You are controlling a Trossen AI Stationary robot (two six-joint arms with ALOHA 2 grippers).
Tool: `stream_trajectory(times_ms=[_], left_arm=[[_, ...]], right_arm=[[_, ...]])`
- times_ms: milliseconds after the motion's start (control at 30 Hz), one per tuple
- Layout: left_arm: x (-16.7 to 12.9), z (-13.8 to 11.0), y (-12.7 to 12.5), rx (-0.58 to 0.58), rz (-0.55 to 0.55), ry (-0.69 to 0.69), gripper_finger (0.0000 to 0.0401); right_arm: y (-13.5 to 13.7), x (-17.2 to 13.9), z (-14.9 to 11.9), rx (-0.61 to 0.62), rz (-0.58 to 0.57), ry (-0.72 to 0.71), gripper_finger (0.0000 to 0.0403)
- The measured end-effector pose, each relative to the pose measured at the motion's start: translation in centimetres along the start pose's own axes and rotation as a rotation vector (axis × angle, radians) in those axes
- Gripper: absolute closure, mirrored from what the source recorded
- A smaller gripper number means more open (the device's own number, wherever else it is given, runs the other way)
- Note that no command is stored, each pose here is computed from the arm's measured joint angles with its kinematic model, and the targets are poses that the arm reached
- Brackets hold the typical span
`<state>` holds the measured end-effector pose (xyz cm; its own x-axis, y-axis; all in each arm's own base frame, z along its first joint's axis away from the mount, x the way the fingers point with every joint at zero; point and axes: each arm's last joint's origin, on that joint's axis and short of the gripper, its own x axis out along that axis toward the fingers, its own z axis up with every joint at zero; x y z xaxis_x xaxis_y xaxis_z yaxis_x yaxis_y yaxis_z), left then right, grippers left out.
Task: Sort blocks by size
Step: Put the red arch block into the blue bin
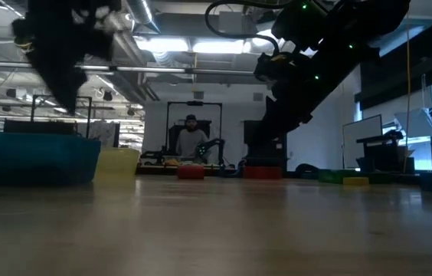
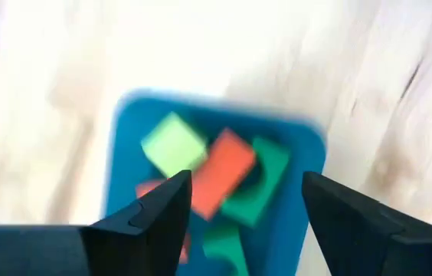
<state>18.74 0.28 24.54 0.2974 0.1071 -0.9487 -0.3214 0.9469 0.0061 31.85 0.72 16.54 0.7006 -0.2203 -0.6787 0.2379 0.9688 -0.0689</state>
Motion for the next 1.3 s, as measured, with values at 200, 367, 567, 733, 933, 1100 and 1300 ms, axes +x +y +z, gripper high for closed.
stream_trajectory(times_ms=[200,367,567,733,933,1100,1300], left_arm=[[-2.3,1.3,0.3,0.034,0.058,-0.345,0.017],[-1.4,1.6,0.1,0.096,0.051,-0.485,0.0173],[1.3,1.4,-0.1,0.157,0.053,-0.59,0.0173],[2.6,1.3,0.0,0.198,0.065,-0.686,0.0173],[2.7,1.6,0.9,0.181,0.101,-0.71,0.0172],[2.8,1.8,1.7,0.142,0.124,-0.706,0.0175],[2.8,1.9,2.2,0.08,0.123,-0.707,0.0176]], right_arm=[[-0.5,-0.1,0.1,0.005,-0.132,-0.019,0.0121],[-2.6,-0.8,0.6,0.012,-0.251,-0.023,0.0121],[-6.4,-1.0,0.8,-0.021,-0.329,0.031,0.0121],[-10.3,-0.9,1.0,-0.068,-0.376,0.084,0.0121],[-15.5,-1.6,1.9,-0.153,-0.454,0.147,0.0121],[-18.8,-1.7,2.2,-0.219,-0.426,0.175,0.0121],[-21.7,-1.0,2.5,-0.27,-0.399,0.283,0.0121]])
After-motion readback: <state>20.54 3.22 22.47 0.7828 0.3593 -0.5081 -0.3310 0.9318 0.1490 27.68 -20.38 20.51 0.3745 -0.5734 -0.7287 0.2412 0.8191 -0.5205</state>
